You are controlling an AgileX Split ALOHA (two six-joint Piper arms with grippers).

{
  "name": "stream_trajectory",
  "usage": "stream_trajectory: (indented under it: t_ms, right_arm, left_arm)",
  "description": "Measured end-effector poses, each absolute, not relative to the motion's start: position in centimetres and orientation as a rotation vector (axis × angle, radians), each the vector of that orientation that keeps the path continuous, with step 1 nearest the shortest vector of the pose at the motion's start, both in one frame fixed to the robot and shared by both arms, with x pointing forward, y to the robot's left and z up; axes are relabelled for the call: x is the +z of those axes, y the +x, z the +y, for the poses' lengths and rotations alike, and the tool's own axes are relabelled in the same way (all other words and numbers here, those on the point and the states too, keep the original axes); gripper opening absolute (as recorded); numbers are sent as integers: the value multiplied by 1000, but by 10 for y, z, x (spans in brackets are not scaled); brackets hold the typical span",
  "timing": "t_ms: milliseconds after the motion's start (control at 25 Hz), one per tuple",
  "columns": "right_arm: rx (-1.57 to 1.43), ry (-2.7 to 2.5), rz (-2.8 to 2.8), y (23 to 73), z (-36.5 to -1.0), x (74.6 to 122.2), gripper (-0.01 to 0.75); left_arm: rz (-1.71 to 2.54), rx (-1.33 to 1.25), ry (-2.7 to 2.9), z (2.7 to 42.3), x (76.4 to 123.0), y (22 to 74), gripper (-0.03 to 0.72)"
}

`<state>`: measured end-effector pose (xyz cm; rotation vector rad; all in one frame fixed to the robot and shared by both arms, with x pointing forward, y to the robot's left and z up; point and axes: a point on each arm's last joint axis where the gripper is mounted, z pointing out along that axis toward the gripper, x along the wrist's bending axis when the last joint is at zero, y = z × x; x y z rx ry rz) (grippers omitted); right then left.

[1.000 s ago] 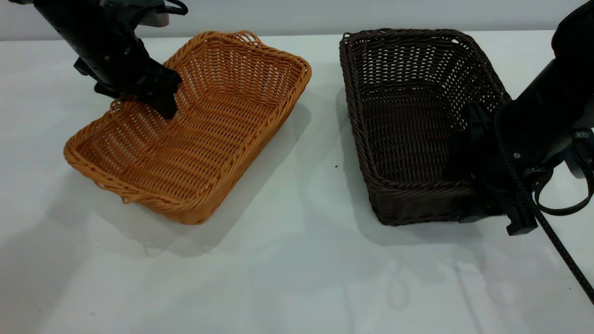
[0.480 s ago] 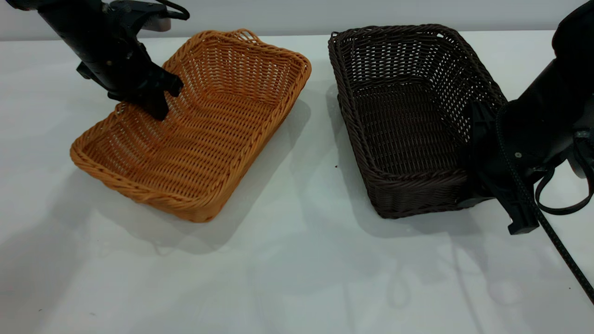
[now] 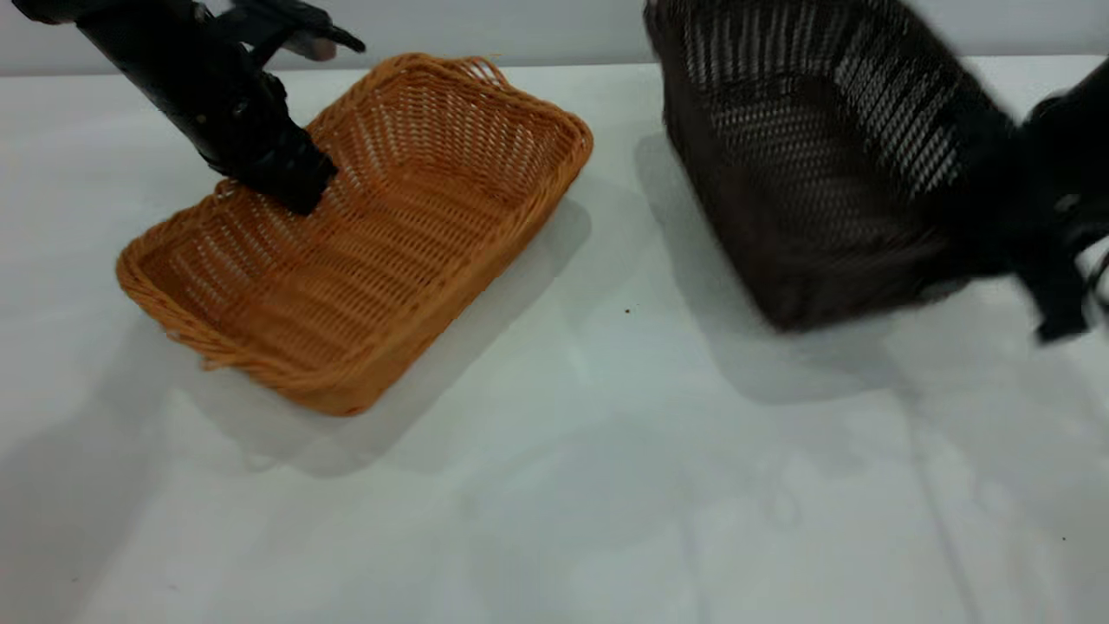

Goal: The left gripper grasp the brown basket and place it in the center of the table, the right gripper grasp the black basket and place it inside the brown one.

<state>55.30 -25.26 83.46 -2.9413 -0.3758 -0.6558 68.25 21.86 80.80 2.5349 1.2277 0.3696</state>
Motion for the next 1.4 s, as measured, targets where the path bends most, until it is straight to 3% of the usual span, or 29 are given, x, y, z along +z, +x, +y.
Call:
stream_trajectory:
  t_ms: [240,440,760,1040,1200,1400]
  right_arm:
    - [-946,-2729,-712,582,-298,882,88]
    - [-991,-2499,-992,593,-317,905,87]
    - [-996,-2287,-1244,604,-314,932,87]
    - [-1002,-2268,-1269,607,-314,936,87]
    - [-1005,-2275,-1256,606,-319,936,87]
    - [-1024,-2319,-1194,604,-341,936,87]
  left_arm:
    - [745,485,2724,196,806,682,91]
    - [329,580,2796,148,798,678,93]
    - [-161,659,2771,62,793,671,93]
    - [-187,655,2758,47,793,665,110]
    - [-139,652,2756,47,793,665,181]
    - [-106,661,2742,45,800,665,351]
